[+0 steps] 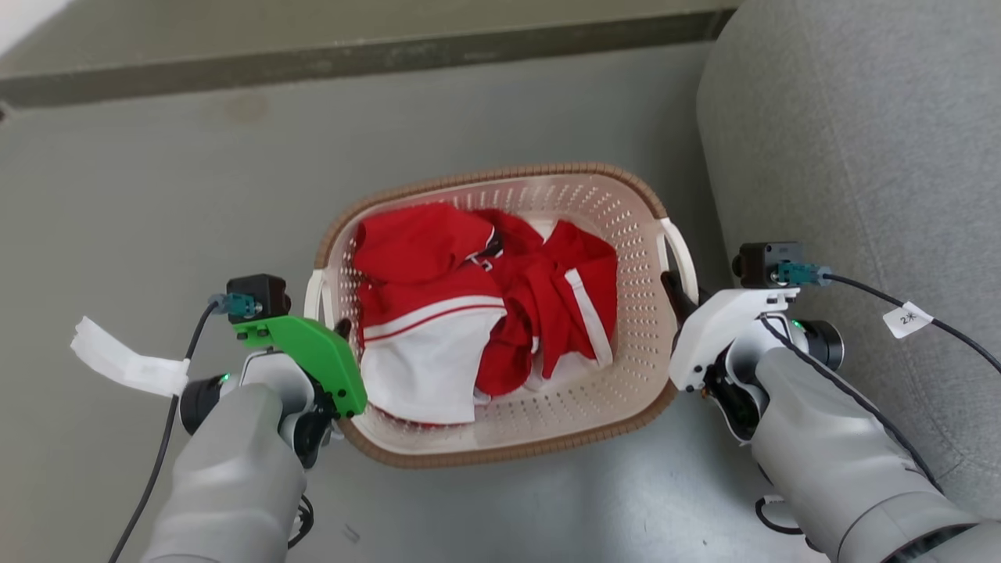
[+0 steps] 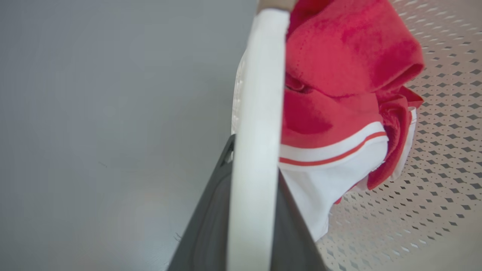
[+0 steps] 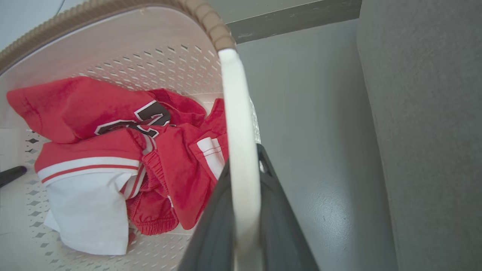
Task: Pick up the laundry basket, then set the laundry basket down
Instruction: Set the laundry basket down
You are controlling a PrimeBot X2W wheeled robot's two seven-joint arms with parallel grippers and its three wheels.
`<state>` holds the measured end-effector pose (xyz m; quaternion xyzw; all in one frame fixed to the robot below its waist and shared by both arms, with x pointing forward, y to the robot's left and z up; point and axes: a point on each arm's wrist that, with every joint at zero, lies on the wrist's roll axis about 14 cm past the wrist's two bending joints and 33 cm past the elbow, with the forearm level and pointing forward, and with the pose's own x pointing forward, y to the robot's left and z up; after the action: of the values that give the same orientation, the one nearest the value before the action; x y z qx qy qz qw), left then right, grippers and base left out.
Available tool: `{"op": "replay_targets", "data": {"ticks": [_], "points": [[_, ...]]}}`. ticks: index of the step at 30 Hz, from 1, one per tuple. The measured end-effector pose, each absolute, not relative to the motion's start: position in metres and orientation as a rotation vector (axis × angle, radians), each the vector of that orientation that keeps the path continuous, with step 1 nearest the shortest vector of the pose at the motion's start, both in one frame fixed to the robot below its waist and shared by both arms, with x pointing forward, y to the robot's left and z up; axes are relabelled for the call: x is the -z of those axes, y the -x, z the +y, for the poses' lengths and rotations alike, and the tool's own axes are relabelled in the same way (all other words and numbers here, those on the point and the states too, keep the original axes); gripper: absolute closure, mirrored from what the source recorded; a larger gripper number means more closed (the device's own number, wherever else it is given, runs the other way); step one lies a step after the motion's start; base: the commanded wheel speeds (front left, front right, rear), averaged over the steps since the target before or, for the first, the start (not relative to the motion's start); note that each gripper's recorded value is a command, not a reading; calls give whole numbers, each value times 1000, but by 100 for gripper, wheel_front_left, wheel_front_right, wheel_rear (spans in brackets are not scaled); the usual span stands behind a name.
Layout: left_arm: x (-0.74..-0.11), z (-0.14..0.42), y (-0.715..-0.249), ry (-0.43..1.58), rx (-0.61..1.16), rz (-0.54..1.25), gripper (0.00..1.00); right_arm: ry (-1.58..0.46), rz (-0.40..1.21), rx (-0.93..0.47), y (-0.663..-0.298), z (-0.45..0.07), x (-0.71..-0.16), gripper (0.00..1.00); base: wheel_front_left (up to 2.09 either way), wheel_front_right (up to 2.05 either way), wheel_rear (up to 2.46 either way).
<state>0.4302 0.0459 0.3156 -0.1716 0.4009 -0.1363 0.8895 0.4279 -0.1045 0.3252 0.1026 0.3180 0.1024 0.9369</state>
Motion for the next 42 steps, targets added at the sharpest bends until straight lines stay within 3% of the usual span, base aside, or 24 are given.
{"op": "replay_targets", "data": {"ticks": [25,42], "points": [[-241,51,-451,347,236,911,100,-194,767,-217,-455,-101,-252,100,0,0,0],[-174,50,-452,350,223,1015,100,-206,887,-202,-452,-103,-186,100,0,0,0]]}}
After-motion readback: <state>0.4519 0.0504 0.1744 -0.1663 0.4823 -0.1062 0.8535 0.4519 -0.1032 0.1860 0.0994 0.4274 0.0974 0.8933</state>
